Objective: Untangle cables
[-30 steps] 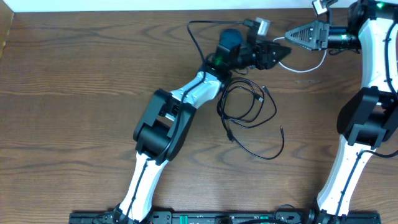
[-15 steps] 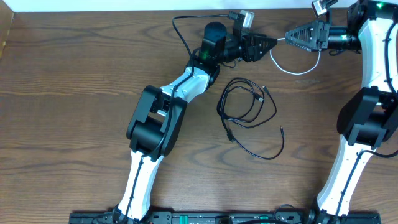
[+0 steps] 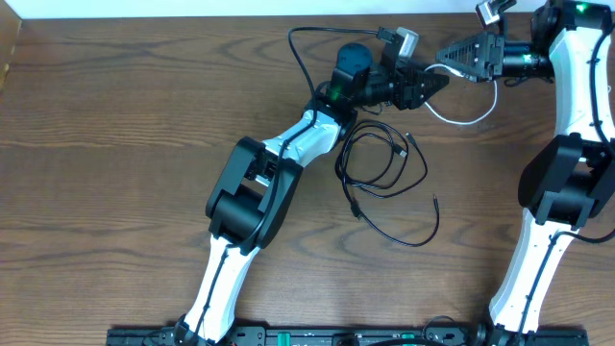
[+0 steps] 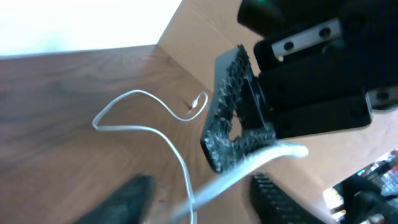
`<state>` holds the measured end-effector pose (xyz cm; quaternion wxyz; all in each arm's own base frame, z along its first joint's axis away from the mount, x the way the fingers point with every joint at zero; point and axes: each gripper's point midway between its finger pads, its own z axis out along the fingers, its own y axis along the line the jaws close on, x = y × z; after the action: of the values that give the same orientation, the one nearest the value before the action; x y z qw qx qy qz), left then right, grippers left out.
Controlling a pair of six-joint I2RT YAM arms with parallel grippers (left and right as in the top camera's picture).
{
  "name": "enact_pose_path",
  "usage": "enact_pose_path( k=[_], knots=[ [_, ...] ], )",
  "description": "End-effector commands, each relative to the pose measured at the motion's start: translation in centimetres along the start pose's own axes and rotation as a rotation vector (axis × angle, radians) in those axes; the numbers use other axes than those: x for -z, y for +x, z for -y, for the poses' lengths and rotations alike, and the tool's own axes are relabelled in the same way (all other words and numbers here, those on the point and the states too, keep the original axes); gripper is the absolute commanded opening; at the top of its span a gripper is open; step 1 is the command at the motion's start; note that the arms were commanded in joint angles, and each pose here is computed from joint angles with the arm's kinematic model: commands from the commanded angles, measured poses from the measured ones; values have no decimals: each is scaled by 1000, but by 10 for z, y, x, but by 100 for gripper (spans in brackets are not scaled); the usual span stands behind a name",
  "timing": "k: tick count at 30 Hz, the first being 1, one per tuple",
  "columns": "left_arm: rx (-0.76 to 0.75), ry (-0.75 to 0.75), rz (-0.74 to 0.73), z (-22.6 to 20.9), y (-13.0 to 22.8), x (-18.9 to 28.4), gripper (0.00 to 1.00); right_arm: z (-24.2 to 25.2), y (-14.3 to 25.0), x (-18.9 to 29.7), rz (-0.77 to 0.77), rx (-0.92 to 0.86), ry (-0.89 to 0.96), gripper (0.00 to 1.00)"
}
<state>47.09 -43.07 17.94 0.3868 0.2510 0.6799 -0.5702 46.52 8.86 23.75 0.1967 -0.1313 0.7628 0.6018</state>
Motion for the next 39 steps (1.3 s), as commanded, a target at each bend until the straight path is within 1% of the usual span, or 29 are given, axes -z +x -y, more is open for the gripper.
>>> enact_pose_path(
  k=[1,5,6,8,11,15,18,20,22,24,26,28,30,31,33,37,39],
  knots=[
    [-33,-13,17,-1,-9,3,8,-14,-5,0,13,47,-17,98],
    [-14,-19,-1,-4,-4,3,7,-7,-5,4,11,104,12,96],
    [-11,-17,-5,-3,-3,3,7,0,-5,7,1,126,45,98],
    [4,-14,-6,-3,-3,3,7,16,-4,15,-26,141,124,99],
    [27,-13,-7,-3,-3,3,8,51,2,32,-75,62,310,99],
    [31,8,-19,-3,-3,8,7,98,11,65,-118,-74,600,99],
    [65,-31,-24,-21,-10,24,7,123,20,89,-145,-164,802,99],
    [136,-118,-44,-41,-15,44,7,136,27,102,-169,-221,936,99],
    [171,-227,-77,-58,-18,67,7,142,32,109,-188,-257,1029,99],
    [165,-367,-114,-71,-22,94,8,146,35,115,-196,-286,1105,99],
    [133,-549,-150,-79,-28,125,8,151,38,118,-199,-321,1192,99],
    [96,-752,-169,-81,-39,159,8,156,42,125,-201,-360,1291,99],
    [69,-919,-165,-75,-53,191,7,162,48,136,-184,-420,1405,99],
    [62,-975,-159,-70,-59,204,7,165,51,141,-171,-442,1452,99],
    [51,-1038,-150,-57,-69,221,8,172,53,142,-163,-452,1482,99],
    [52,-1040,-152,-35,-76,232,8,191,56,134,-157,-432,1448,86],
    [64,-1045,-174,-31,-71,235,8,203,56,120,-178,-368,1371,84]
  ],
)
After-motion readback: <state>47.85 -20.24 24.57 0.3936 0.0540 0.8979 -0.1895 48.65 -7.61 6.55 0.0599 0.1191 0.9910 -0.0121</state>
